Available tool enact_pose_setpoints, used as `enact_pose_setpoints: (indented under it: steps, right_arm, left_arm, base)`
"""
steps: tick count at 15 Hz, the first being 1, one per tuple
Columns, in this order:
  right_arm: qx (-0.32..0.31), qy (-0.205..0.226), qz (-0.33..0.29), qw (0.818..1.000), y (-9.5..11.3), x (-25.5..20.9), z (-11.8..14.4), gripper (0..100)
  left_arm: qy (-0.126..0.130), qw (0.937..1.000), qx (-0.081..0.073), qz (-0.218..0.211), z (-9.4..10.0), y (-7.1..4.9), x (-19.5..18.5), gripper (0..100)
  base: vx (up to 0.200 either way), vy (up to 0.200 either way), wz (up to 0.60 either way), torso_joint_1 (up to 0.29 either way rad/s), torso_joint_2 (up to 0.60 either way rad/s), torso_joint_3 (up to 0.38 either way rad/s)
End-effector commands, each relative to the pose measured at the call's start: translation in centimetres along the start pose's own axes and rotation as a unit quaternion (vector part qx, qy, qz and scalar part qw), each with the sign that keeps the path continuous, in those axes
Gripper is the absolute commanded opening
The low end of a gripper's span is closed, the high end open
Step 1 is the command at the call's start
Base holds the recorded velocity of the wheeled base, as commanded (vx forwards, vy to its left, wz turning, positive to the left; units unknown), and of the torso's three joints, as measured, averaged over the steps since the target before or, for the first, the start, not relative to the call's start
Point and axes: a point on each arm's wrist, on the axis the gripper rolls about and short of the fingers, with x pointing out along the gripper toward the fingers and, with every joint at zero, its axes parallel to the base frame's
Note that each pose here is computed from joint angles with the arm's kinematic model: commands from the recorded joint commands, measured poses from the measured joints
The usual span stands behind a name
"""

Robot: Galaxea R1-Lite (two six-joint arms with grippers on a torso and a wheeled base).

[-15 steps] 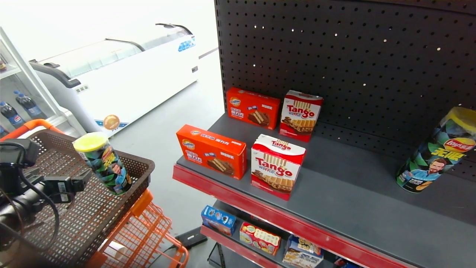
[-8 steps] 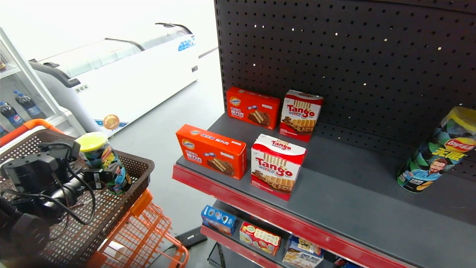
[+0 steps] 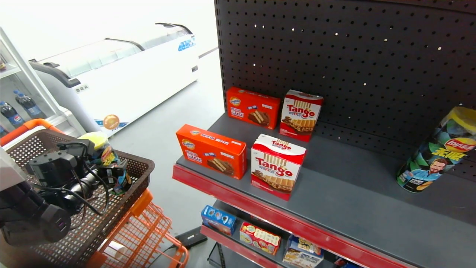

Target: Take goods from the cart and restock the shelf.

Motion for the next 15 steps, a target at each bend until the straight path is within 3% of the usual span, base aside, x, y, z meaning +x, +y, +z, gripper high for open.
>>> enact_pose_setpoints:
  steps: [1, 4, 7, 8, 10, 11, 14, 15]
  right_arm:
    - [0.0, 0.0, 0.0, 1.0, 0.0, 0.0, 0.0, 100]
    - [0.0, 0.0, 0.0, 1.0, 0.0, 0.0, 0.0, 100]
    - [0.0, 0.0, -0.001, 1.0, 0.0, 0.0, 0.0, 100]
    - [0.0, 0.0, 0.0, 1.0, 0.0, 0.0, 0.0, 100]
    - [0.0, 0.0, 0.0, 1.0, 0.0, 0.0, 0.0, 100]
    - [0.0, 0.0, -0.001, 1.0, 0.0, 0.0, 0.0, 100]
    - [0.0, 0.0, 0.0, 1.0, 0.0, 0.0, 0.0, 100]
    - [0.0, 0.0, -0.001, 1.0, 0.0, 0.0, 0.0, 100]
  left_arm:
    - [-0.01, 0.9999, -0.003, 0.002, 0.0, 0.1, 1.2, 0]
    - [-0.015, 0.9999, -0.003, -0.002, 0.1, 0.1, 1.5, 0]
    - [-0.028, 0.9993, 0.012, -0.02, 0.8, 0.0, 1.4, 0]
    - [-0.053, 0.9981, 0.026, -0.019, 2.0, -0.2, 0.9, 0]
    - [-0.053, 0.9981, 0.026, -0.019, 2.0, -0.2, 0.9, 0]
    - [-0.152, 0.9873, 0.032, -0.033, 8.3, -1.3, -3.7, 0]
    - [-0.202, 0.9777, 0.032, -0.05, 11.4, -2.1, -7.6, 0]
    - [-0.206, 0.9761, 0.031, -0.063, 12.3, -2.5, -9.2, 0]
  base:
    - [0.0, 0.0, 0.0, 0.0, 0.0, 0.0]
    - [0.0, 0.0, 0.0, 0.0, 0.0, 0.0]
    - [0.0, 0.0, 0.0, 0.0, 0.0, 0.0]
    - [0.0, 0.0, 0.0, 0.0, 0.0, 0.0]
    - [0.0, 0.0, 0.0, 0.0, 0.0, 0.0]
    - [0.0, 0.0, 0.0, 0.0, 0.0, 0.0]
    - [0.0, 0.0, 0.0, 0.0, 0.0, 0.0]
    - [0.0, 0.0, 0.0, 0.0, 0.0, 0.0]
